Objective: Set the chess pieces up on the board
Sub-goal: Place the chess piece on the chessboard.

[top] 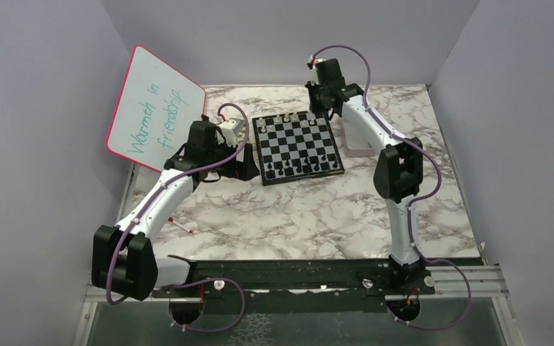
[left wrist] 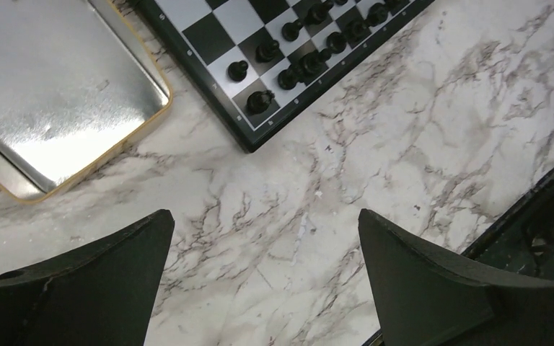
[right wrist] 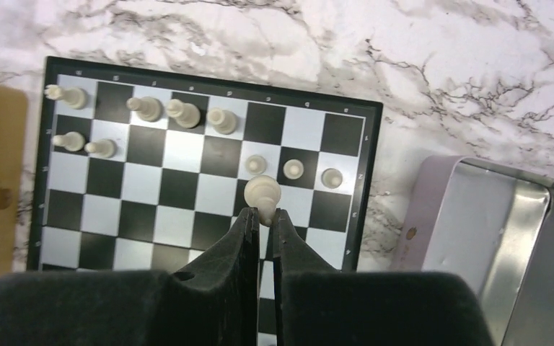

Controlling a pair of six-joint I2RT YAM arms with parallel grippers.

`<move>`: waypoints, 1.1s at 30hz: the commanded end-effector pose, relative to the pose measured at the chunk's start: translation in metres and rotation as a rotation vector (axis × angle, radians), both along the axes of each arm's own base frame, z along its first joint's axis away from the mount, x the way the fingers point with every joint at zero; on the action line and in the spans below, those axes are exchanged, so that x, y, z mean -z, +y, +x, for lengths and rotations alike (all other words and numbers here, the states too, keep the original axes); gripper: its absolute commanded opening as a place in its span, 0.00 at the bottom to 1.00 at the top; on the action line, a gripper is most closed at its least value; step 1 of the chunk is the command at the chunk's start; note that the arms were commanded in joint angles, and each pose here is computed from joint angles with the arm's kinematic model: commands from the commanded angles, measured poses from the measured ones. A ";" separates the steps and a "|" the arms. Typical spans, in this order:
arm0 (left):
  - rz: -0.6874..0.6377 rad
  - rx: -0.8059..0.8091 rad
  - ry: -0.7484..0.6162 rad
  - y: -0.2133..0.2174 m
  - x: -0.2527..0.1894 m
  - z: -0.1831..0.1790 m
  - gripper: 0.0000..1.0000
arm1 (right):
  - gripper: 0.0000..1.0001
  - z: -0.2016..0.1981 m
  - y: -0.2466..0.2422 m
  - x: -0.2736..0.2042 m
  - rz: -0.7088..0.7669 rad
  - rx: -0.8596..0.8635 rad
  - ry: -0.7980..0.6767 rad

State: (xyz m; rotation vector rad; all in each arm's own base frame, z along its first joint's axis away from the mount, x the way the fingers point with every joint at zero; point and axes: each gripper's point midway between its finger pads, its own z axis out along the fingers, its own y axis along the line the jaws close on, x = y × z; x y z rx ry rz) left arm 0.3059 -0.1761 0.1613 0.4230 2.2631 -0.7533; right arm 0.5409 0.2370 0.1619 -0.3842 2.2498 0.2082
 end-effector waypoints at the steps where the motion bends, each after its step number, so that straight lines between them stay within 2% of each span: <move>1: 0.109 -0.031 -0.019 0.016 0.014 -0.004 0.99 | 0.08 0.014 -0.007 0.014 -0.117 -0.022 -0.017; 6: 0.113 -0.007 -0.004 0.010 0.017 -0.006 0.99 | 0.08 0.030 -0.009 0.023 -0.163 -0.019 -0.035; 33: 0.132 0.001 0.004 0.009 0.022 -0.009 0.99 | 0.13 0.059 0.007 0.074 -0.169 -0.055 -0.054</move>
